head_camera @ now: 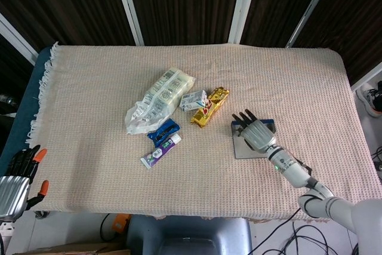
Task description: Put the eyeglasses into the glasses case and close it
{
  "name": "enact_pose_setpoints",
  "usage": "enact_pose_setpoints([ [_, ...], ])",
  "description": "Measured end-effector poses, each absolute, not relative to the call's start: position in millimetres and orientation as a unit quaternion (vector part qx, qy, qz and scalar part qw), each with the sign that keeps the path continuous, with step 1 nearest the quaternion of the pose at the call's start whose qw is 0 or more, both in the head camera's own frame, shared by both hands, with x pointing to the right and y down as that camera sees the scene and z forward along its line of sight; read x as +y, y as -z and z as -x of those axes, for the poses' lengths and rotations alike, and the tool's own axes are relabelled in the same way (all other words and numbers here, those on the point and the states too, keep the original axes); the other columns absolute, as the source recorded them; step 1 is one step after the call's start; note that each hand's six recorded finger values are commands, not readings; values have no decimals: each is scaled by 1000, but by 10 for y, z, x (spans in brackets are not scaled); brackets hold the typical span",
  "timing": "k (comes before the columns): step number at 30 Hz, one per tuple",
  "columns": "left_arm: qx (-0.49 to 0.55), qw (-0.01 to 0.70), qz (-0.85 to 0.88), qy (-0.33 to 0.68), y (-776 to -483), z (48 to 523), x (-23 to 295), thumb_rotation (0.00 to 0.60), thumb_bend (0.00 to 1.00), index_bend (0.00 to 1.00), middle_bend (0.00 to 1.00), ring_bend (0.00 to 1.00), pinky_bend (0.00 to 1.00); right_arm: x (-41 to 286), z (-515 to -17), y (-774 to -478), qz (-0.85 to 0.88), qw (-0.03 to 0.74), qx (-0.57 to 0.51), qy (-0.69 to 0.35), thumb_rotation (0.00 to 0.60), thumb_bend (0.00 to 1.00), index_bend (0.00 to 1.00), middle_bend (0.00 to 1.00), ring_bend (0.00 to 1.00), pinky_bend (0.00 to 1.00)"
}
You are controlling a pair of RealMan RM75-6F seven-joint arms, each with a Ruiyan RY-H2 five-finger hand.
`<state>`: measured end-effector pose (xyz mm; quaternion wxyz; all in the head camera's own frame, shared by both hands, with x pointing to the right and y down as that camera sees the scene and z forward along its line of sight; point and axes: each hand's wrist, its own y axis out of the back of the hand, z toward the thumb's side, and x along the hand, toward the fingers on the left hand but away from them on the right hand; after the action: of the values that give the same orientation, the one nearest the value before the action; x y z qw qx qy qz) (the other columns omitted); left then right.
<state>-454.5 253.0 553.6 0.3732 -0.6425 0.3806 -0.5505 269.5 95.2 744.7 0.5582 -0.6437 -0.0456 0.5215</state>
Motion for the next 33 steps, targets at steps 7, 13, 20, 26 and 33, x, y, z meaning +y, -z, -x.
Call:
enact_pose_setpoints([
  [7, 382, 373, 641, 551, -5535, 4551, 2523, 600, 448, 0, 0, 0, 74, 865, -2697, -7398, 647, 553, -75, -520, 600, 690, 535, 0, 0, 0],
  [13, 382, 375, 642, 550, -5524, 4542, 2535, 600, 448, 0, 0, 0, 74, 857, -2787, -7268, 656, 546, -106, -511, 600, 652, 503, 0, 0, 0],
  [20, 384, 373, 642, 549, -5512, 4553, 2540, 600, 448, 0, 0, 0, 75, 1065, -2956, -7004, 674, 536, -160, -483, 600, 268, 479, 0, 0, 0],
  [26, 382, 373, 645, 547, -5515, 4538, 2540, 600, 448, 0, 0, 0, 75, 1501, -3193, -6951, 697, 496, -172, -489, 600, 251, 510, 0, 0, 0],
  [33, 383, 372, 646, 545, -5506, 4542, 2544, 600, 447, 0, 0, 0, 74, 1581, -3177, -7108, 698, 485, -161, -501, 600, 237, 533, 0, 0, 0],
])
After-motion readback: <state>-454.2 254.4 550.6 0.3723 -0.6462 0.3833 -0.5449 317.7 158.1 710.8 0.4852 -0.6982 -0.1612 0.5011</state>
